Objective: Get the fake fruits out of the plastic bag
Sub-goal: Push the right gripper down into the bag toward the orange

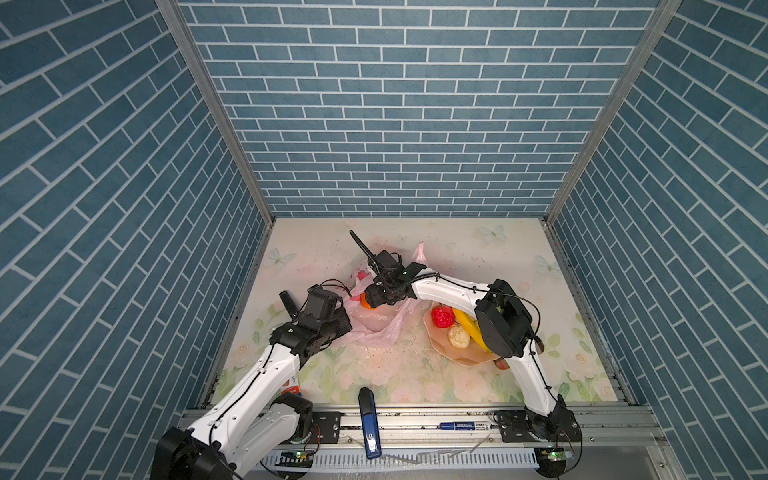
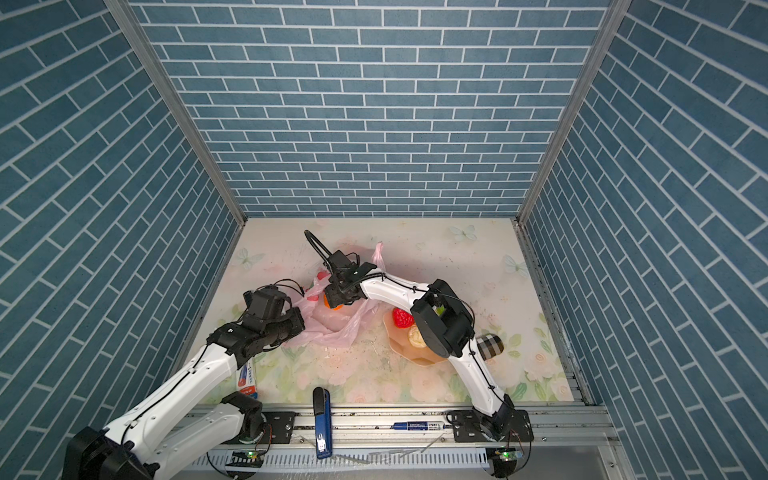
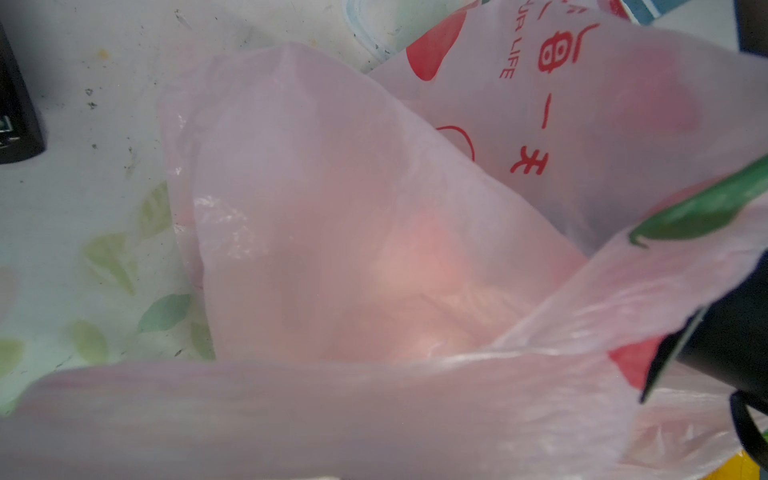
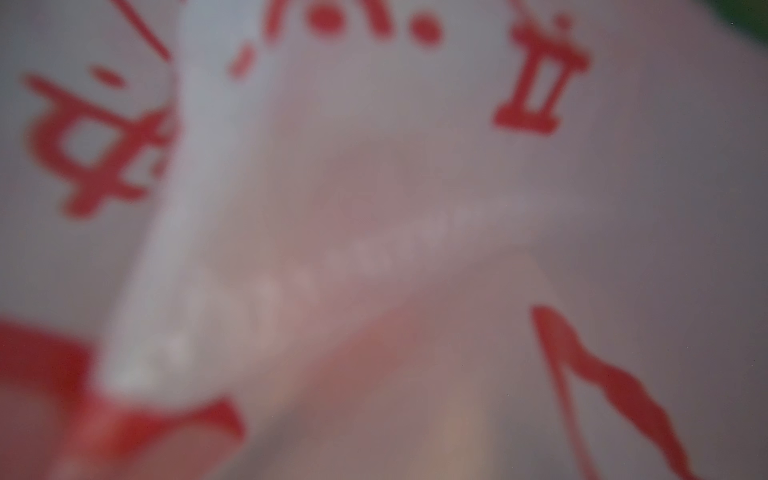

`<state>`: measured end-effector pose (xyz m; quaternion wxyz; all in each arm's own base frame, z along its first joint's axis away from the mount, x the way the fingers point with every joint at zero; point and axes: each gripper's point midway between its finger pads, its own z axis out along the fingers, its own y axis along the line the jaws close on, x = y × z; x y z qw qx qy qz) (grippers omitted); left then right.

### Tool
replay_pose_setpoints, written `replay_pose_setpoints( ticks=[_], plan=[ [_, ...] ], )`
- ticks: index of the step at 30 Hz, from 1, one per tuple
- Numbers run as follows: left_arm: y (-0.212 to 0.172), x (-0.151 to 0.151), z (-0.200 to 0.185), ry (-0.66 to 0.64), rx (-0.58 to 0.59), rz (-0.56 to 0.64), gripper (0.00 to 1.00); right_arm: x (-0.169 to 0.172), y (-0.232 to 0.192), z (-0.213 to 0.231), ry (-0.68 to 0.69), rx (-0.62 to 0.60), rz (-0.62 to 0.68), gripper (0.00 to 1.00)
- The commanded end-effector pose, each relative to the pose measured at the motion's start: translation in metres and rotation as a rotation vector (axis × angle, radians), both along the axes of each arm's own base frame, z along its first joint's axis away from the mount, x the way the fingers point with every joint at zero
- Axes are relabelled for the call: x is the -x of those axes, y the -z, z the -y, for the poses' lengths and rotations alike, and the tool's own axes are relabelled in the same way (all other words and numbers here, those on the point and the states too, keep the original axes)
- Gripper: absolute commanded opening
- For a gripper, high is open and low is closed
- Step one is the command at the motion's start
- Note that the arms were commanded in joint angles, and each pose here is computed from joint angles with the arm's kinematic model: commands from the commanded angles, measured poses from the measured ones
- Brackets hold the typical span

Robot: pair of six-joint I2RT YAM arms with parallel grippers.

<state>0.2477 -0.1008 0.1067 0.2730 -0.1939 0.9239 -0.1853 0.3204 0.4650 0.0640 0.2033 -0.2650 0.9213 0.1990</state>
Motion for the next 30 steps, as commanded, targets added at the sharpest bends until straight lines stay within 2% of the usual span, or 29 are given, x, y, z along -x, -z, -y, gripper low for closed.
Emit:
replay_pose_setpoints(
  ticks=[1,19,30],
  plan=[
    [0.013,0.009,-0.004,0.007,-0.02,-0.044,0.0,-0.012,-0.012,-0.015,0.032,-0.078,0.0,0.7],
    [0.018,0.008,-0.002,0.02,-0.019,-0.048,0.0,-0.014,-0.004,-0.033,0.046,-0.169,-0.048,0.66],
    [0.018,0.002,-0.001,0.011,-0.021,-0.039,0.0,-0.008,0.0,-0.036,0.042,-0.176,-0.064,0.51]
  ],
)
